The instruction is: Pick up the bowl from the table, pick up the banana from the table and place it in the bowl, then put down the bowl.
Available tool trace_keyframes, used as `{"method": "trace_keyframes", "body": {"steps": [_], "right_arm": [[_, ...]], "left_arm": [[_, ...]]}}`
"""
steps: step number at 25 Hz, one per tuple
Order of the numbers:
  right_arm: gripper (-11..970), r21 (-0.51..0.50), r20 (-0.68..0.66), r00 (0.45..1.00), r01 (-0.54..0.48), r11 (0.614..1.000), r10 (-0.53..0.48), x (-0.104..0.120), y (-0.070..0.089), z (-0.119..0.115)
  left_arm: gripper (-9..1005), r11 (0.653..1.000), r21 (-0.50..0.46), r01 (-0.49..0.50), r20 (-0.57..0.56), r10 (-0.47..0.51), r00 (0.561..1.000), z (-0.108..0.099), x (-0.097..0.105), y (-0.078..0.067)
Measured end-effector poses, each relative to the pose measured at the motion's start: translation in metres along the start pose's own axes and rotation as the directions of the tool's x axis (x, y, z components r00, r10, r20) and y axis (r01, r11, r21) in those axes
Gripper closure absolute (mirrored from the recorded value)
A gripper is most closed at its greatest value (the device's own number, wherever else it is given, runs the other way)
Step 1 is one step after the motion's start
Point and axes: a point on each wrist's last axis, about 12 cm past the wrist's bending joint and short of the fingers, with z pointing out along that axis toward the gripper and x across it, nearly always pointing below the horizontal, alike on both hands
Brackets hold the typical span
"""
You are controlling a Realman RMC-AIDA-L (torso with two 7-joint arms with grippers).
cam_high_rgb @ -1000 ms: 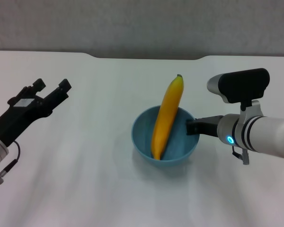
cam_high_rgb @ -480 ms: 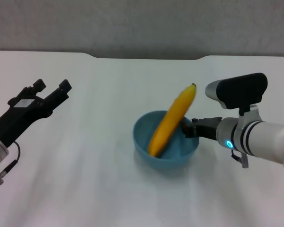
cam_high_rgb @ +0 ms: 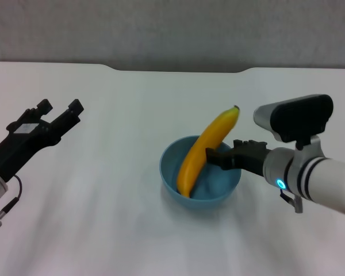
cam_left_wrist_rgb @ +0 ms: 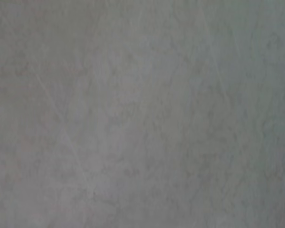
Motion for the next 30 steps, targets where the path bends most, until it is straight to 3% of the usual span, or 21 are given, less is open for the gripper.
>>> {"method": "trace_keyframes", "body": {"steps": [8,15,23,30], "right_arm": [[71,0.047,0.189,0.976,0.097,0.994,-0.104,0.003,-0.003,-0.04],[78,0.122,0.306,0.939,0.125,0.985,-0.157,0.011,-0.024,-0.057],[83,0.15,0.458,0.868,0.138,0.979,-0.192,0.04,-0.046,-0.067],[86,0.149,0.631,0.751,0.13,0.98,-0.196,0.067,-0.065,-0.089]], "left_arm": [[106,0.999,-0.033,-0.008,0.024,0.009,1.0,-0.012,-0.001,0.007],[106,0.993,-0.081,-0.082,0.082,0.088,0.993,-0.027,0.002,0.013],[106,0.97,-0.126,-0.208,0.181,0.228,0.957,-0.042,0.015,0.015],[106,0.965,-0.162,-0.208,0.188,0.237,0.953,-0.044,0.018,0.02]]}}
